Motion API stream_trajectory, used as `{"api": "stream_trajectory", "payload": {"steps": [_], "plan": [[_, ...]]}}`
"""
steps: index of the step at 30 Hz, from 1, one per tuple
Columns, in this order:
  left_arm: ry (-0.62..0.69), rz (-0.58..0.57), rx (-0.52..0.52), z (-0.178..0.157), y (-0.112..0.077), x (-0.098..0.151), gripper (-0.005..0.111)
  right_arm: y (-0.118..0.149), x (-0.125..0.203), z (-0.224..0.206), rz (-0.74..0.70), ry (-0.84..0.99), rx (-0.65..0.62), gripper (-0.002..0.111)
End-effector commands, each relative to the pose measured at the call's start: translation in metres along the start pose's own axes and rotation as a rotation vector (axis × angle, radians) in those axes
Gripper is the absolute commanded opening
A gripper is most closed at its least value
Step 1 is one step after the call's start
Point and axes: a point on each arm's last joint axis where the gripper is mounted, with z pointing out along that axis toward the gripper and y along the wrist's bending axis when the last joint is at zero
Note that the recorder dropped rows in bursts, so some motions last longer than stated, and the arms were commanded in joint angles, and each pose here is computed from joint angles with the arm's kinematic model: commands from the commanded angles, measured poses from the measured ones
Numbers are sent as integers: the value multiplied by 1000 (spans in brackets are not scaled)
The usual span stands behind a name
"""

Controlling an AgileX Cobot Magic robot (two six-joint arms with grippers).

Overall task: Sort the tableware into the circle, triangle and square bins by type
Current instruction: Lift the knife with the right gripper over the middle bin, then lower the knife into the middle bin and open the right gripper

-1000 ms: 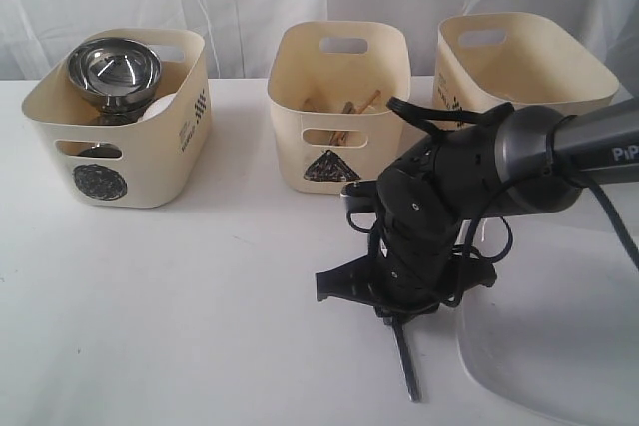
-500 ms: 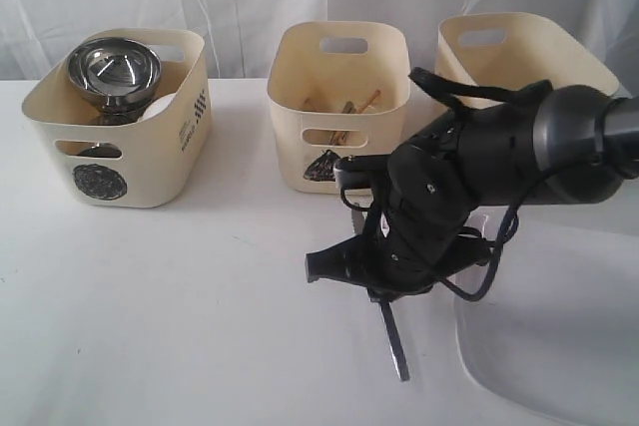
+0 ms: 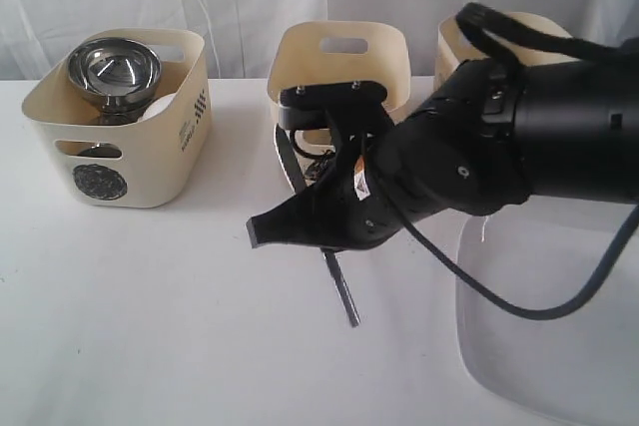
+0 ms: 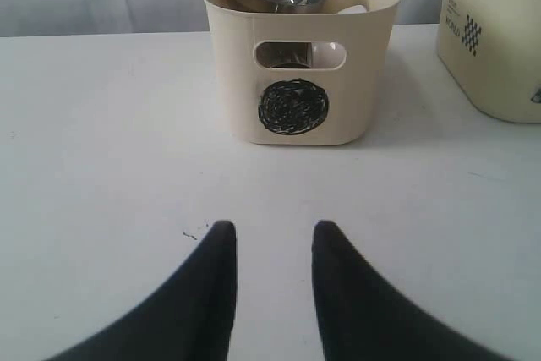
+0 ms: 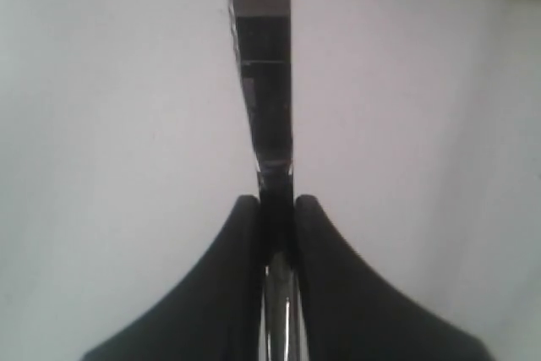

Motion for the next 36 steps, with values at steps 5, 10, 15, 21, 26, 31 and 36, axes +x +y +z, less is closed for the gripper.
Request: {"api": "stream_trajectory", "payload": {"steps": [5,10,15,21,26,31,36], "plan": [[3,-6,5,0,0,2,36,-40,-44,-20,-54,-264,114,0],[3,-6,5,0,0,2,36,-55,-67,-29,-22,-411,86,0],[3,-6,5,0,0,2,36,-64,-90,-31,-2,-498,75,0],[3,-6,5,0,0,2,36,-77,-114,-13,13,-543,78,0],[3,-6,5,0,0,2,36,-91,-130,8,32,-550,98,0],[3,-6,5,0,0,2,36,-108,-144,32,51,-553,119,0],[3,-8,5,0,0,2,36,-118,-158,52,60,-569,128,0]]}}
